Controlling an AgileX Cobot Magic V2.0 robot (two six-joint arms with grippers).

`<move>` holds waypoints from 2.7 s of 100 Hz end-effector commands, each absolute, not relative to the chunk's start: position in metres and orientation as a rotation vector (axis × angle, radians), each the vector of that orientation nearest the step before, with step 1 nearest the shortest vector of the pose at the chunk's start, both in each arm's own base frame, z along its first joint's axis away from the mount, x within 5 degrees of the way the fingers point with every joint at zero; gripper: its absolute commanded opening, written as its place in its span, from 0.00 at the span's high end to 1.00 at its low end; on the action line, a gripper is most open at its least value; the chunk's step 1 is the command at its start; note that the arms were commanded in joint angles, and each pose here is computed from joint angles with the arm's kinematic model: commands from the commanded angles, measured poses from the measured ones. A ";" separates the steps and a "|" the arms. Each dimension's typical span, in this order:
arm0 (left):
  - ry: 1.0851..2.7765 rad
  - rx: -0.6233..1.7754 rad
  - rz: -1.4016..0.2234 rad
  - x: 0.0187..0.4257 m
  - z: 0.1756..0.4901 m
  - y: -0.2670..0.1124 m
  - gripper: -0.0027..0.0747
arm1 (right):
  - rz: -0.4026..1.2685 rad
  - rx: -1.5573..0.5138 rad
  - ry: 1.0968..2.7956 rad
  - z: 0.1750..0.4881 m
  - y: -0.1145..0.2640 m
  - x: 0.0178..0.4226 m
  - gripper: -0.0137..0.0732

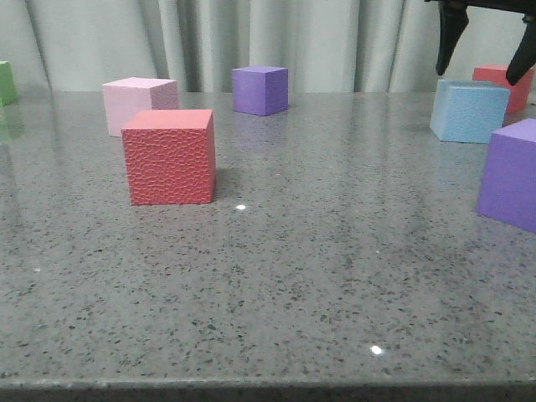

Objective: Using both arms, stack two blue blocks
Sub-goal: 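Move the right gripper down over the light blue cube farther away, then close the right gripper on the light blue cube and lift it, then carry the light blue cube toward the center and lower it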

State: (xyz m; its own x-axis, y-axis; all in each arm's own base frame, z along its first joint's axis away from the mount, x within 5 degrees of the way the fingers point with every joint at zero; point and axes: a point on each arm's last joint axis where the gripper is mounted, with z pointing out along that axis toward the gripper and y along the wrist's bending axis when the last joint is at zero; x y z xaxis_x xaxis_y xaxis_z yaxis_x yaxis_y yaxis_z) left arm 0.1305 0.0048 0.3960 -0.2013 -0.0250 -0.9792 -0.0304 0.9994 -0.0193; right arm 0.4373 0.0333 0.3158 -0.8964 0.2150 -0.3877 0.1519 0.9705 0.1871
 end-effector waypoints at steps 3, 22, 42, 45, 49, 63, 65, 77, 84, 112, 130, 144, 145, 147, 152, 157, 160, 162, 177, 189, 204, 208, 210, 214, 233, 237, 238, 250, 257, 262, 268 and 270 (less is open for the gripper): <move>1.673 -0.048 -0.009 0.130 0.413 0.004 0.16 | 0.218 0.258 2.601 0.341 0.031 0.435 0.17; 1.673 -0.048 -0.009 0.130 0.413 0.004 0.16 | 0.220 0.265 2.643 0.323 0.032 0.443 0.17; 1.673 -0.048 -0.009 0.130 0.413 0.004 0.16 | 0.222 0.266 2.637 0.322 0.032 0.445 0.17; 1.673 -0.048 -0.009 0.130 0.413 0.004 0.16 | 0.221 0.266 2.639 0.321 0.032 0.445 0.19; 1.673 -0.048 -0.009 0.130 0.413 0.004 0.16 | 0.221 0.266 2.641 0.321 0.032 0.445 0.23; 1.673 -0.048 -0.009 0.130 0.413 0.004 0.16 | 0.220 0.267 2.648 0.320 0.032 0.445 0.44; 1.673 -0.048 -0.009 0.130 0.413 0.004 0.16 | 0.220 0.267 2.649 0.320 0.032 0.445 0.45; 1.673 -0.048 -0.009 0.130 0.413 0.004 0.16 | 0.219 0.267 2.655 0.319 0.032 0.445 0.47; 1.673 -0.048 -0.009 0.130 0.413 0.004 0.16 | 0.230 0.270 2.669 0.319 0.033 0.444 0.47; 1.673 -0.048 -0.009 0.130 0.413 0.004 0.16 | 0.356 0.220 2.699 0.338 0.055 0.431 0.47; 1.675 -0.048 -0.009 0.130 0.413 0.004 0.16 | 0.393 0.052 2.617 0.374 0.100 0.421 0.47; 1.678 -0.048 -0.009 0.130 0.413 0.004 0.16 | 0.456 -0.040 2.535 0.396 0.142 0.409 0.47; 1.678 -0.048 -0.009 0.130 0.413 0.004 0.16 | 0.462 -0.044 2.532 0.396 0.146 0.408 0.47; 1.679 -0.048 -0.009 0.130 0.413 0.004 0.16 | 0.474 -0.049 2.521 0.399 0.151 0.406 0.47; 1.680 -0.048 -0.009 0.130 0.413 0.004 0.16 | 0.502 -0.055 2.496 0.403 0.163 0.403 0.47; 1.680 -0.048 -0.009 0.130 0.413 0.004 0.16 | 0.529 -0.058 2.477 0.404 0.173 0.400 0.47; 1.680 -0.048 -0.009 0.130 0.413 0.004 0.16 | 0.542 -0.063 2.466 0.405 0.179 0.399 0.47; 1.680 -0.048 -0.009 0.130 0.413 0.004 0.16 | 0.548 -0.069 2.467 0.404 0.183 0.398 0.47; 1.684 -0.048 -0.009 0.130 0.412 0.004 0.16 | 0.589 -0.086 2.476 0.394 0.209 0.396 0.47; 1.684 -0.048 -0.009 0.130 0.412 0.004 0.16 | 0.622 -0.021 2.496 0.383 0.221 0.399 0.47; 1.685 -0.048 -0.009 0.130 0.412 0.004 0.16 | 0.627 0.032 2.551 0.365 0.229 0.406 0.47; 1.685 -0.048 -0.009 0.130 0.412 0.004 0.16 | 0.630 0.043 2.558 0.362 0.231 0.407 0.47; 1.685 -0.048 -0.009 0.130 0.412 0.004 0.16 | 0.629 0.050 2.563 0.361 0.231 0.407 0.47; 1.685 -0.048 -0.009 0.130 0.412 0.004 0.16 | 0.629 0.053 2.565 0.357 0.232 0.409 0.47; 1.686 -0.048 -0.009 0.130 0.412 0.004 0.16 | 0.632 0.059 2.555 0.349 0.235 0.416 0.47; 1.686 -0.048 -0.009 0.130 0.412 0.004 0.16 | 0.633 0.061 2.552 0.347 0.236 0.418 0.47; 1.686 -0.048 -0.009 0.130 0.412 0.004 0.16 | 0.633 0.061 2.553 0.346 0.236 0.418 0.47; 1.686 -0.048 -0.009 0.130 0.412 0.004 0.16 | 0.627 0.063 2.565 0.340 0.237 0.420 0.47; 1.686 -0.048 -0.009 0.130 0.412 0.004 0.16 | 0.620 0.064 2.579 0.335 0.238 0.422 0.47; 1.686 -0.048 -0.009 0.130 0.412 0.004 0.16 | 0.617 0.064 2.584 0.333 0.239 0.422 0.47; 1.689 -0.048 -0.010 0.130 0.412 0.004 0.16 | 0.617 0.065 2.587 0.332 0.239 0.423 0.47; 1.691 -0.048 -0.010 0.130 0.412 0.004 0.16 | 0.617 0.065 2.587 0.332 0.239 0.423 0.47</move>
State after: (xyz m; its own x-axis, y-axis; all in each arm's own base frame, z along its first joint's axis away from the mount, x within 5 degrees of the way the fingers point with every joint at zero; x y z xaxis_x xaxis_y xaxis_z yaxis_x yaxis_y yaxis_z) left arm 0.1300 0.0046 0.3941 -0.2228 -0.0255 -0.9745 -0.0292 0.9994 -0.0195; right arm 0.4301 0.2428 0.2896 -0.9315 0.1211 -0.3431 -0.0198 0.9248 0.3800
